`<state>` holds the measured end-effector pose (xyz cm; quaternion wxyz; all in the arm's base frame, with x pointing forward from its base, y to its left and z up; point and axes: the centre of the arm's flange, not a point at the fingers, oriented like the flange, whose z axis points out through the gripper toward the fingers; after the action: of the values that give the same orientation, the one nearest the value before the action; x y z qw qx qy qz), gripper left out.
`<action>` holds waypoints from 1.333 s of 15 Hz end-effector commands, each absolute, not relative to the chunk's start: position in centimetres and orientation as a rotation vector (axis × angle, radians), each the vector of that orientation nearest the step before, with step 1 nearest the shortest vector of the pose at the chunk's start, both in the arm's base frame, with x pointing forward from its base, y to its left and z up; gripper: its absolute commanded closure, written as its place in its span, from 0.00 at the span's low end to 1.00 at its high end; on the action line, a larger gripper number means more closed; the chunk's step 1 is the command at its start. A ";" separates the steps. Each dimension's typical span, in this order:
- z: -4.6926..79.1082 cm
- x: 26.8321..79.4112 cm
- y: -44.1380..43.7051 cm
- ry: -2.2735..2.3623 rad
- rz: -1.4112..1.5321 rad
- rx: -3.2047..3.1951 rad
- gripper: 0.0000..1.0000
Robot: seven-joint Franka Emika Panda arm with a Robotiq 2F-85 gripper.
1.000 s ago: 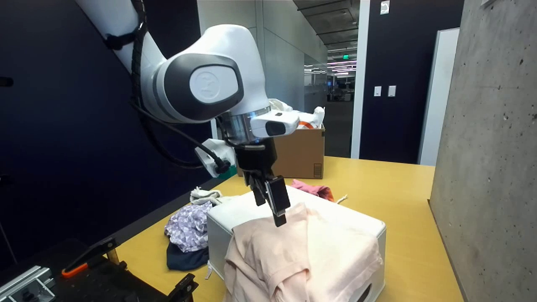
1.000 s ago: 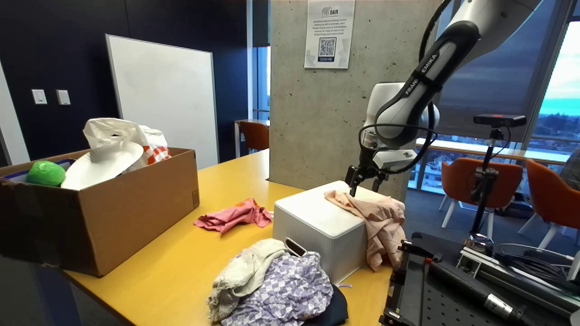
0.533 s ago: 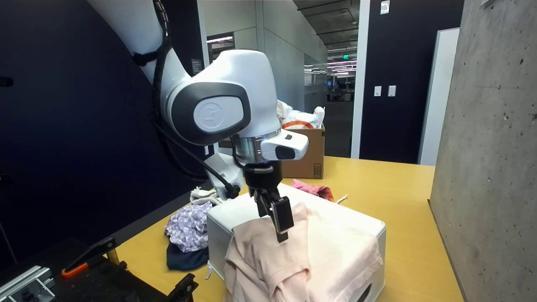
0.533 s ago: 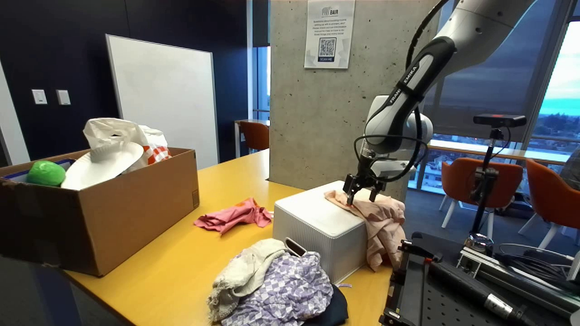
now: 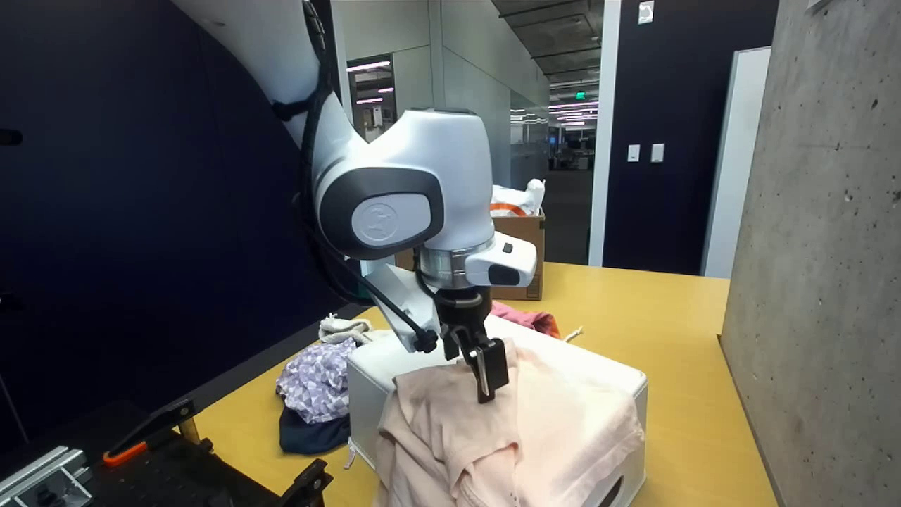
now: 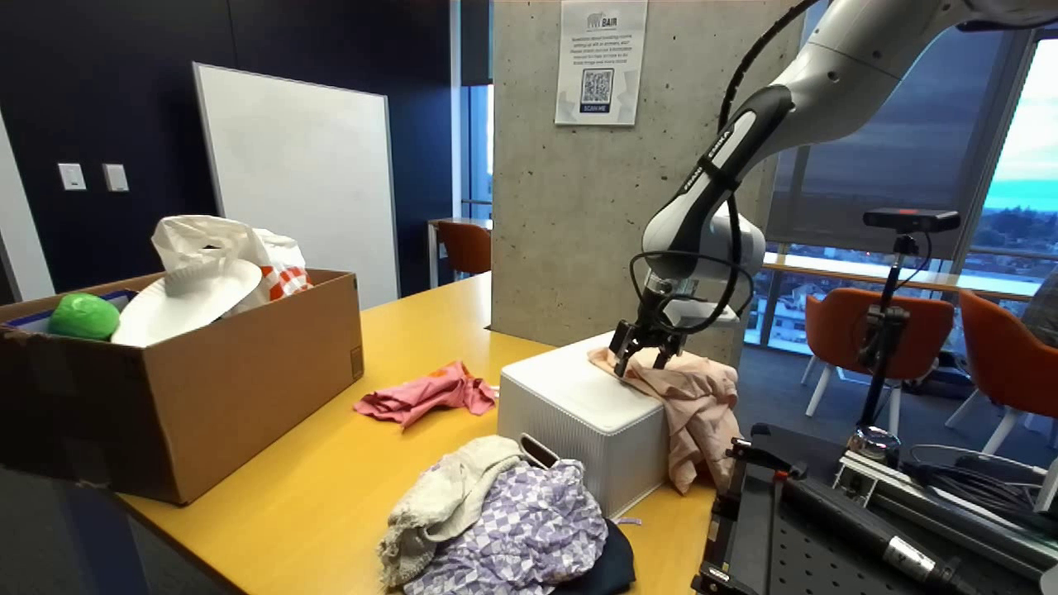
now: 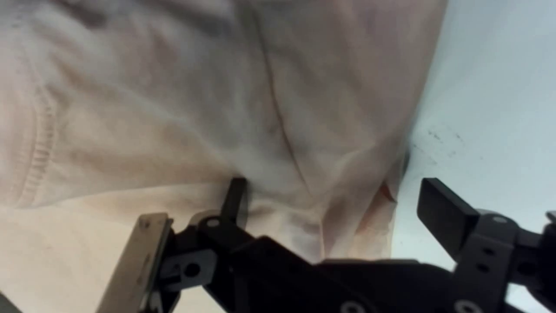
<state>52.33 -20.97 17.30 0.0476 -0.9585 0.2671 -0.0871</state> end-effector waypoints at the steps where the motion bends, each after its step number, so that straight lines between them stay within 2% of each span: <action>1: 17.2 54.1 -21.5 0.727 -0.318 -2.881 0.00; 20: 17.3 60.7 -20.7 0.482 -0.309 -2.844 0.00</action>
<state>58.41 -20.48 17.24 0.1072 -0.9711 0.1835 -0.1086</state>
